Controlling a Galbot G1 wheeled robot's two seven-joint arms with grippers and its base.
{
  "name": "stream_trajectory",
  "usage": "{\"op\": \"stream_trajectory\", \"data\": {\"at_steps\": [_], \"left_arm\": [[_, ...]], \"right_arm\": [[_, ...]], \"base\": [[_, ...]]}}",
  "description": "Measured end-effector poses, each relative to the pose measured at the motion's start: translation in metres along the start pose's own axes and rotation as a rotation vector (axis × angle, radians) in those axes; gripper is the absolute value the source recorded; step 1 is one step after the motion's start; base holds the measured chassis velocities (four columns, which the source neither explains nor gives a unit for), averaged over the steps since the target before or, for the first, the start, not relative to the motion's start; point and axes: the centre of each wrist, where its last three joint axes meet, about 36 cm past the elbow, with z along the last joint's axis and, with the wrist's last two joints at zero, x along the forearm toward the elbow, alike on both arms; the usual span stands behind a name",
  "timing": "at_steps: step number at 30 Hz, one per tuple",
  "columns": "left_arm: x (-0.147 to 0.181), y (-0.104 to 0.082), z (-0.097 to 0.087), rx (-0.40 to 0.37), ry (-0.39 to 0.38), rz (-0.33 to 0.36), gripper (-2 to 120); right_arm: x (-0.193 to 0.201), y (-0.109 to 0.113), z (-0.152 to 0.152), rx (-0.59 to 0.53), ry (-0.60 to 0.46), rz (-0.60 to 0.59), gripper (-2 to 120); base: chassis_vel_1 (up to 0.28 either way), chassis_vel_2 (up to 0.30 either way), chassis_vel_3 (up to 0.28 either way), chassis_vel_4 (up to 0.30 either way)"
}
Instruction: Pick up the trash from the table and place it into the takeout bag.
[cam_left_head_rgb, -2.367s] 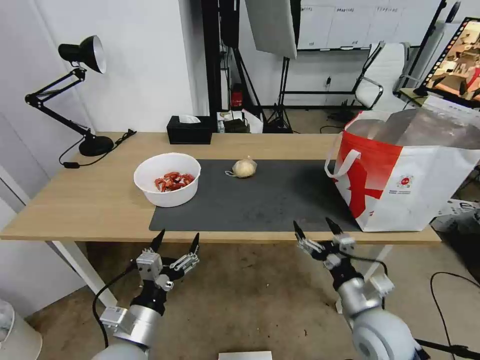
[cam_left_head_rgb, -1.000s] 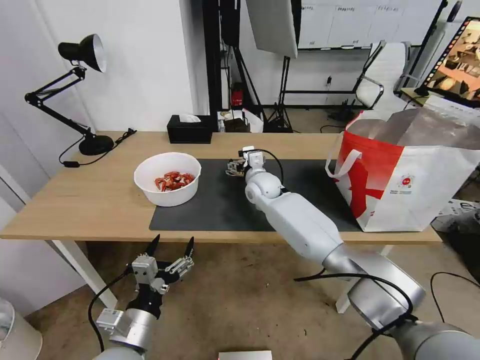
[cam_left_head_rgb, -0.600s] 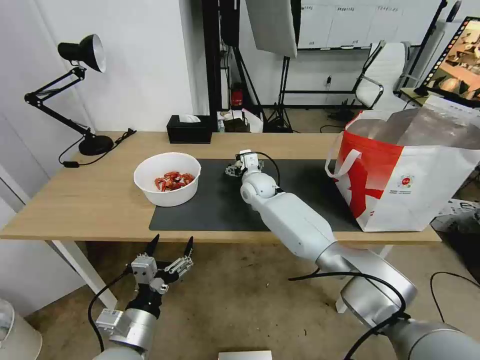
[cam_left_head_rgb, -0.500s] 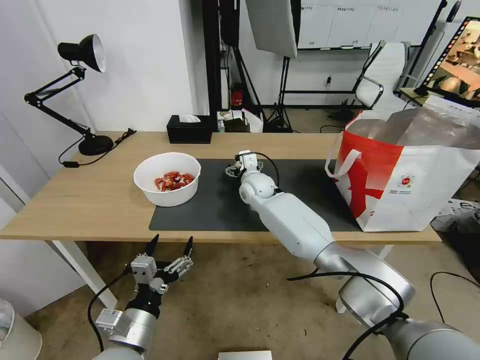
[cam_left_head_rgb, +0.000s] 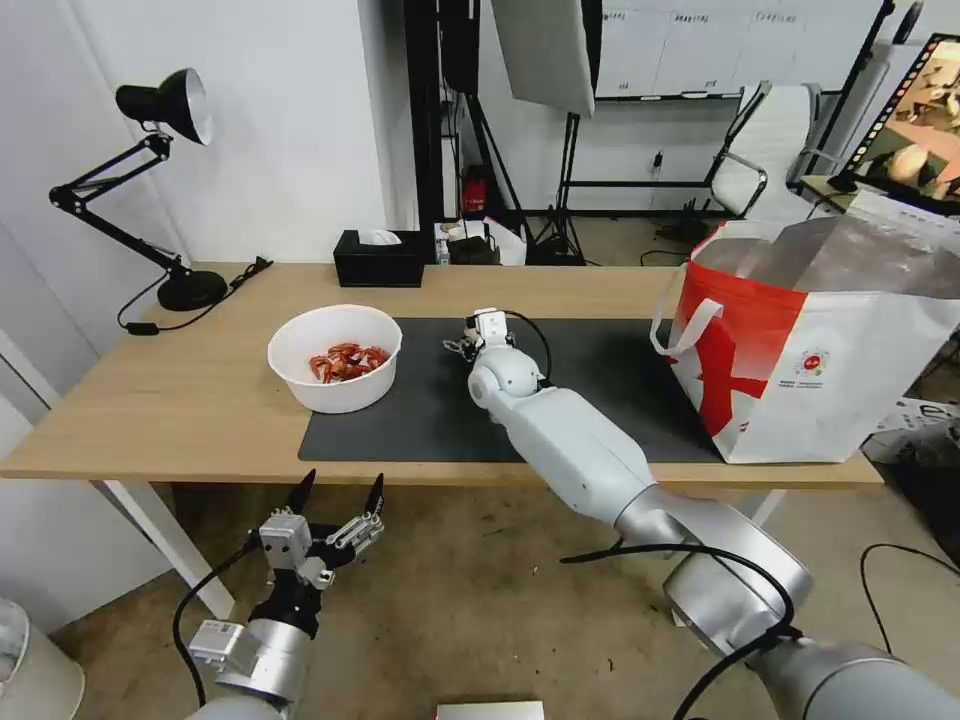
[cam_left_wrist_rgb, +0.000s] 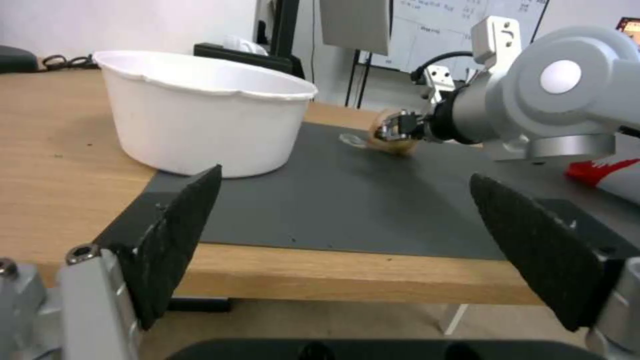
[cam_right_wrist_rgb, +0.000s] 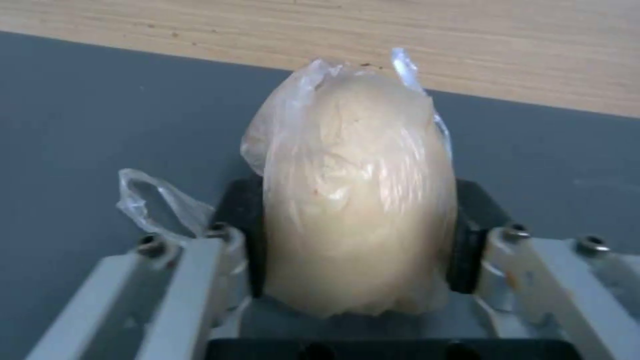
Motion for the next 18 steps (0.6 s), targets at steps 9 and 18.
{"op": "stream_trajectory", "data": {"at_steps": [9,18], "left_arm": [[0.0,-0.001,-0.002,-0.001,-0.006,0.005,100],[0.005,-0.005,-0.012,0.005,-0.019,0.013,100]], "right_arm": [[0.023,-0.012,-0.004,-0.029,-0.042,-0.004,14],[0.092,-0.042,-0.015,-0.002,-0.261,-0.004,7]], "base": [[0.0,0.0,0.0,0.0],[0.0,0.0,0.0,0.0]]}}
